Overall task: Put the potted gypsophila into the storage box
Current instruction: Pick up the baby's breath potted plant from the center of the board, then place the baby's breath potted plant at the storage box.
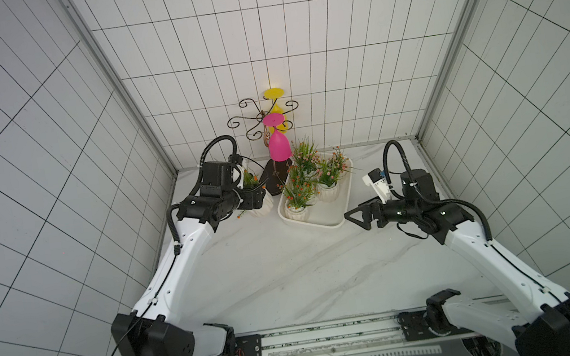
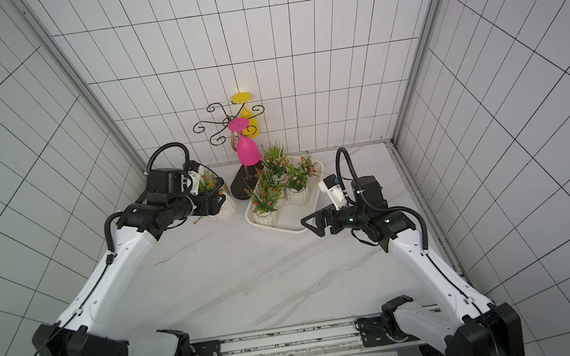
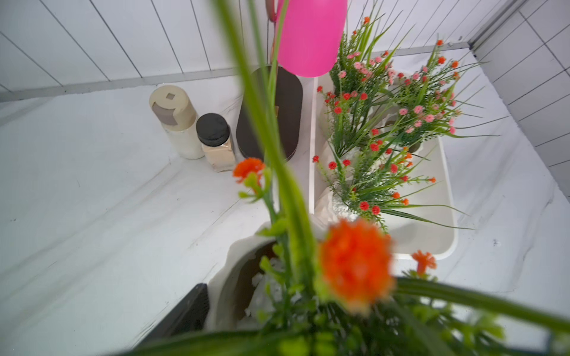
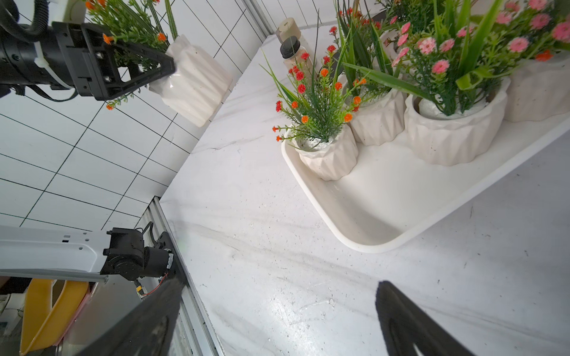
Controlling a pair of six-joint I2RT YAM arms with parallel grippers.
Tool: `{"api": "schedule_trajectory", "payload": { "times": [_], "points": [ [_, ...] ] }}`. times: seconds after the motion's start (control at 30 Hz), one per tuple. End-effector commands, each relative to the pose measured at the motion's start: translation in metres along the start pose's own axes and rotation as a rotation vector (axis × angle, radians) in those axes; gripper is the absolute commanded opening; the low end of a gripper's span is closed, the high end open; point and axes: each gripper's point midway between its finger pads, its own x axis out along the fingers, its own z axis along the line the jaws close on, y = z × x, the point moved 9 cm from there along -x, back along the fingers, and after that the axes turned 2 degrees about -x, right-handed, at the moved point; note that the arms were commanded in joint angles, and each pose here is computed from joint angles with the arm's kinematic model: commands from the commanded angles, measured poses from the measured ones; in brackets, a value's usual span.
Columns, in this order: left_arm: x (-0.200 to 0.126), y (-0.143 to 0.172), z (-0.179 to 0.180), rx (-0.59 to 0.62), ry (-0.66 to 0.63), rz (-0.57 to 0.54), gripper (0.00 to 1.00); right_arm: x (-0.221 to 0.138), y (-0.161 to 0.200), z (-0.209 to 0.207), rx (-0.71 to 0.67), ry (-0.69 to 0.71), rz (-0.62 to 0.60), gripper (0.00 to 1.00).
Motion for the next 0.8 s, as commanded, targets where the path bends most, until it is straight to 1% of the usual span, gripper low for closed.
{"api": "schedule_trajectory", "payload": {
  "times": [0.0, 0.1, 0.17, 0.4, 0.5, 0.77],
  "points": [
    [-0.03, -0.026, -0.019, 0.063, 0.072, -0.136, 0.69, -0.009, -0.013, 0.008, -0.03, -0.029, -0.045, 0.99],
    [-0.034, -0.029, -0.033, 0.072, 0.126, -0.15, 0.69, -0.009, -0.012, 0.009, -0.014, -0.048, -0.046, 0.99],
    [-0.035, -0.033, -0.042, 0.074, 0.162, -0.164, 0.69, -0.009, -0.015, 0.011, -0.024, -0.067, -0.066, 0.99],
    [-0.039, -0.046, -0.074, 0.086, 0.29, -0.217, 0.69, -0.012, -0.017, 0.011, -0.012, -0.074, -0.085, 0.99],
    [-0.036, -0.05, -0.087, 0.094, 0.332, -0.227, 0.68, -0.016, -0.018, 0.009, 0.009, -0.061, -0.105, 0.99],
    [-0.017, -0.061, -0.123, 0.125, 0.418, -0.226, 0.66, -0.032, -0.023, -0.006, 0.102, 0.027, -0.166, 0.99]
  ]
}}
